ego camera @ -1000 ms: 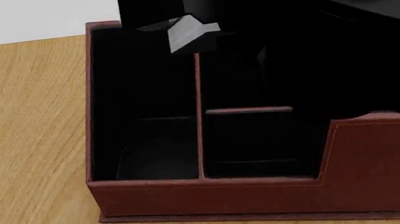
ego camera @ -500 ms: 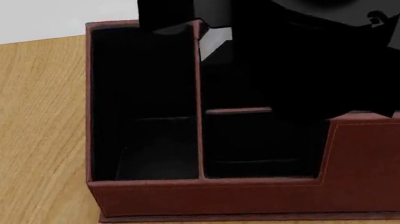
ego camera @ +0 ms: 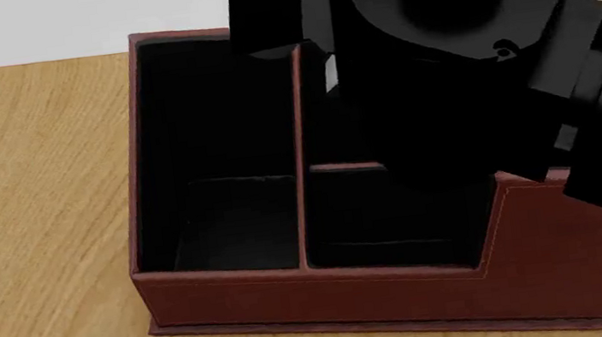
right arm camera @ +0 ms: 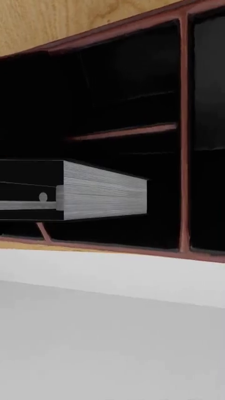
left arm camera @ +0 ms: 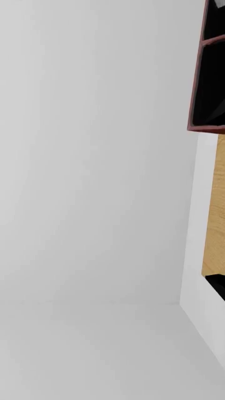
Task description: Pick up the book and place it in the front compartment of the caddy.
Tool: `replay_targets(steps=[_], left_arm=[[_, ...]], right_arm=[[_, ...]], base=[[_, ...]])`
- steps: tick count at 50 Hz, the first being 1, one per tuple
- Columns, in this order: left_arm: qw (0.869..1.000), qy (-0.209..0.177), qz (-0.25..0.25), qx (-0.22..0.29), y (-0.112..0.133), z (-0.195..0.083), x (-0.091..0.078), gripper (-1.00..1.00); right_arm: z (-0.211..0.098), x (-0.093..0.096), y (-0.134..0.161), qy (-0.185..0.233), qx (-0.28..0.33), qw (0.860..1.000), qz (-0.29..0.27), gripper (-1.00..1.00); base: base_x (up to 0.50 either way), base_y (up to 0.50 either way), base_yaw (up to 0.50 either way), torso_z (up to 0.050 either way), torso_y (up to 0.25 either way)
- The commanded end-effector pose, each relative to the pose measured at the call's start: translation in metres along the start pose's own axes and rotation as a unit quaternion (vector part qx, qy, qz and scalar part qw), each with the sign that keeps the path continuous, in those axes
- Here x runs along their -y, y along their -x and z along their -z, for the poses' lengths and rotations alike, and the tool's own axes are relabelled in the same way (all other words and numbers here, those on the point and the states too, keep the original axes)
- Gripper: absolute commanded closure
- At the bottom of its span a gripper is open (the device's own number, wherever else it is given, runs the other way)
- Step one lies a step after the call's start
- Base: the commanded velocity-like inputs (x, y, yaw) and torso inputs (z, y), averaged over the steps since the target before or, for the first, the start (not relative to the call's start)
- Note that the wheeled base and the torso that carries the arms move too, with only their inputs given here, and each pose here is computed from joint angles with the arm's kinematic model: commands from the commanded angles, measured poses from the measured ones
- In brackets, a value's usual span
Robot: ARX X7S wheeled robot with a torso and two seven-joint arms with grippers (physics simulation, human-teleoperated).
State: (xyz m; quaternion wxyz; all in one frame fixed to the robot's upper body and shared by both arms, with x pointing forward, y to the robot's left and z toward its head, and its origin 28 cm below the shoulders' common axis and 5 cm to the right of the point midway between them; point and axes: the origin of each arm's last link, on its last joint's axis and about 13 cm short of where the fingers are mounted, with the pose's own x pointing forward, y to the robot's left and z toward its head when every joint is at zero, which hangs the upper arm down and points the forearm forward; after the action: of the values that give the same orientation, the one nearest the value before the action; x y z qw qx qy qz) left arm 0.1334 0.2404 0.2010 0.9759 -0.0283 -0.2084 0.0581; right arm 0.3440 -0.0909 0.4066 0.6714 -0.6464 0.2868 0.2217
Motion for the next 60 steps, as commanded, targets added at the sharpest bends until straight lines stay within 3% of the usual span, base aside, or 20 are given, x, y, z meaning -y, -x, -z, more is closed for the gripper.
replay_targets(steps=[1,25,36,37,60], left_arm=[[1.0,-0.001,0.0,-0.001,0.001,-0.001,0.0,-1.0],[1.0,0.0,-0.004,-0.002,0.001,0.001,-0.002,-1.0],[1.0,0.0,-0.008,-0.001,0.004,0.0,-0.004,-1.0],[1.0,-0.001,-0.008,-0.001,0.004,0.0,-0.005,-1.0],[1.0,0.0,-0.01,-0.003,0.005,0.002,-0.005,-1.0]], right_arm=[[-0.007,0.004,-0.012,0.015,0.009,0.999,0.038,1.0],[-0.008,-0.001,-0.055,0.006,-0.011,1.0,0.007,1.0],[0.003,-0.002,-0.06,0.007,-0.022,1.0,0.005,1.0],[0.002,-0.001,-0.061,0.005,-0.02,1.0,0.002,-1.0],[-0.017,-0.003,-0.078,0.006,-0.022,1.0,0.021,-1.0]], base=[[0.0,0.0,0.0,0.0,0.01],[0.0,0.0,0.0,0.0,0.001],[0.0,0.0,0.0,0.0,0.0],[0.0,0.0,0.0,0.0,0.0],[0.0,0.0,0.0,0.0,0.0]])
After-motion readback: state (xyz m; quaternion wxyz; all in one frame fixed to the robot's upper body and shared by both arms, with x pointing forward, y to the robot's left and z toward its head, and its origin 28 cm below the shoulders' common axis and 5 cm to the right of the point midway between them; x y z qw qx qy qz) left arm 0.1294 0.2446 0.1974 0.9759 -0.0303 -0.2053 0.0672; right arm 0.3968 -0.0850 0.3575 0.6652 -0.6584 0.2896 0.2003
